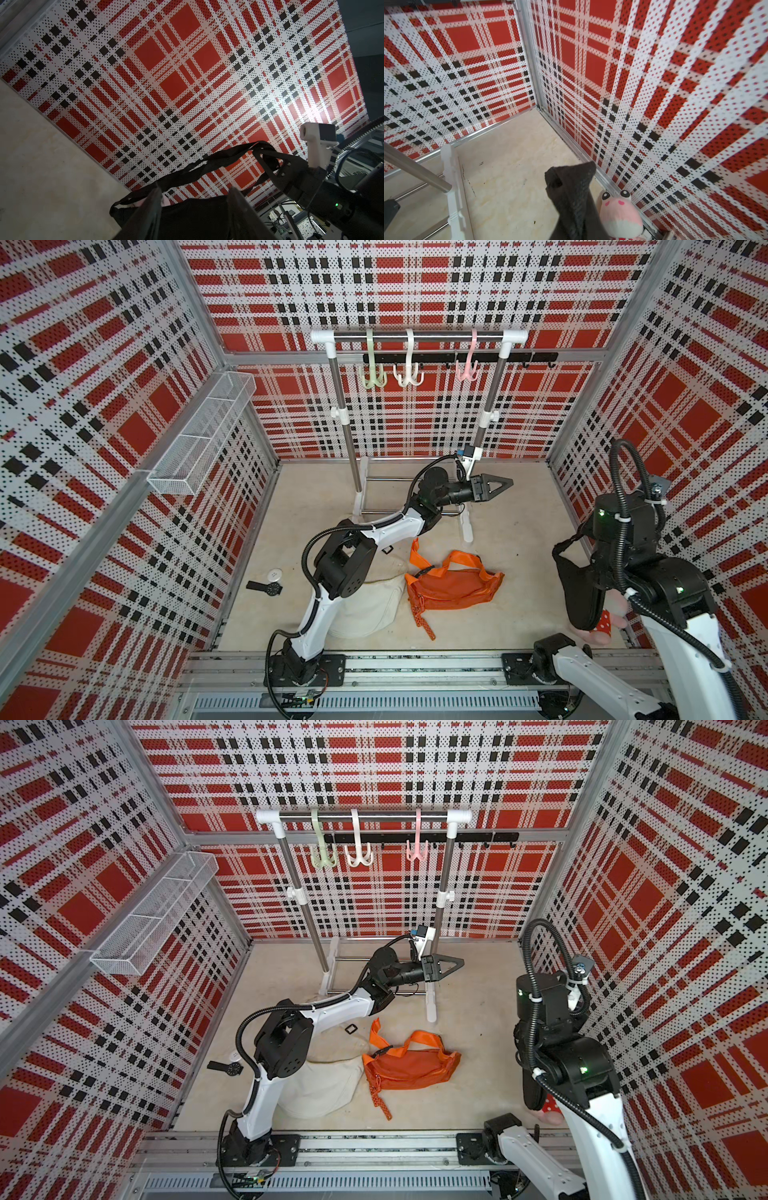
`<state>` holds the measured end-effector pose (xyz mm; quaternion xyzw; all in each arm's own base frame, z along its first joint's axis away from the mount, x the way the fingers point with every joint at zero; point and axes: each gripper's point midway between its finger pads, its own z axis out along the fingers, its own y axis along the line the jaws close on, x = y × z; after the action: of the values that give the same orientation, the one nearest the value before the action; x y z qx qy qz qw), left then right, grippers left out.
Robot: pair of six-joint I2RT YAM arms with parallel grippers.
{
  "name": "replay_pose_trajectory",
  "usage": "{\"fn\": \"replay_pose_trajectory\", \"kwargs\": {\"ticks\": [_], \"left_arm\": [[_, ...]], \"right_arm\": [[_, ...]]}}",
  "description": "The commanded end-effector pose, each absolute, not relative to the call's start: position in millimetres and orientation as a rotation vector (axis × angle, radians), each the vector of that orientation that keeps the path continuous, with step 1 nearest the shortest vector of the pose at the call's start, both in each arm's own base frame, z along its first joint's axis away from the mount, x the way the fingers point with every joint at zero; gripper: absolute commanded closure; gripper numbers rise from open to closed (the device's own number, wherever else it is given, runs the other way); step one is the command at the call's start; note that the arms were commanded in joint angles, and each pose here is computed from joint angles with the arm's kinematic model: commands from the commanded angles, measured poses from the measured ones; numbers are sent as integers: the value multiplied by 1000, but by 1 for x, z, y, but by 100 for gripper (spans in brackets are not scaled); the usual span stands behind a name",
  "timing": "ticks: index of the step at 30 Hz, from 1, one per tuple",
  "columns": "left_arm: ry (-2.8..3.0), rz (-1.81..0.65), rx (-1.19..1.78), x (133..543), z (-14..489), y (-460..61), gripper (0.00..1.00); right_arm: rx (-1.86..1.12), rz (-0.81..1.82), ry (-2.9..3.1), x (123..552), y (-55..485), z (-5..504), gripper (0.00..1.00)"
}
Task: Take the bag off the hook
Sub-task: Place the bag at the center of the board.
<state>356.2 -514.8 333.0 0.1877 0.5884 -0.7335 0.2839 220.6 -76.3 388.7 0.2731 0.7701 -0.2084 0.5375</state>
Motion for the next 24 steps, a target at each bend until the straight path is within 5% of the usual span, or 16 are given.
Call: {"fn": "replay_pose_trajectory", "kwargs": {"ticks": [1,10,24], "left_arm": [[1486,-1959,541,351,363,-501,45],[1463,-1884,489,369,379,-464,46],[1437,-1850,478,373,392,-446,46]], "right_arm": [[666,-402,1883,254,-58,354,100],[646,-225,1925,344,-13,288,100],[594,-251,1963,407,-16,237,100]]}}
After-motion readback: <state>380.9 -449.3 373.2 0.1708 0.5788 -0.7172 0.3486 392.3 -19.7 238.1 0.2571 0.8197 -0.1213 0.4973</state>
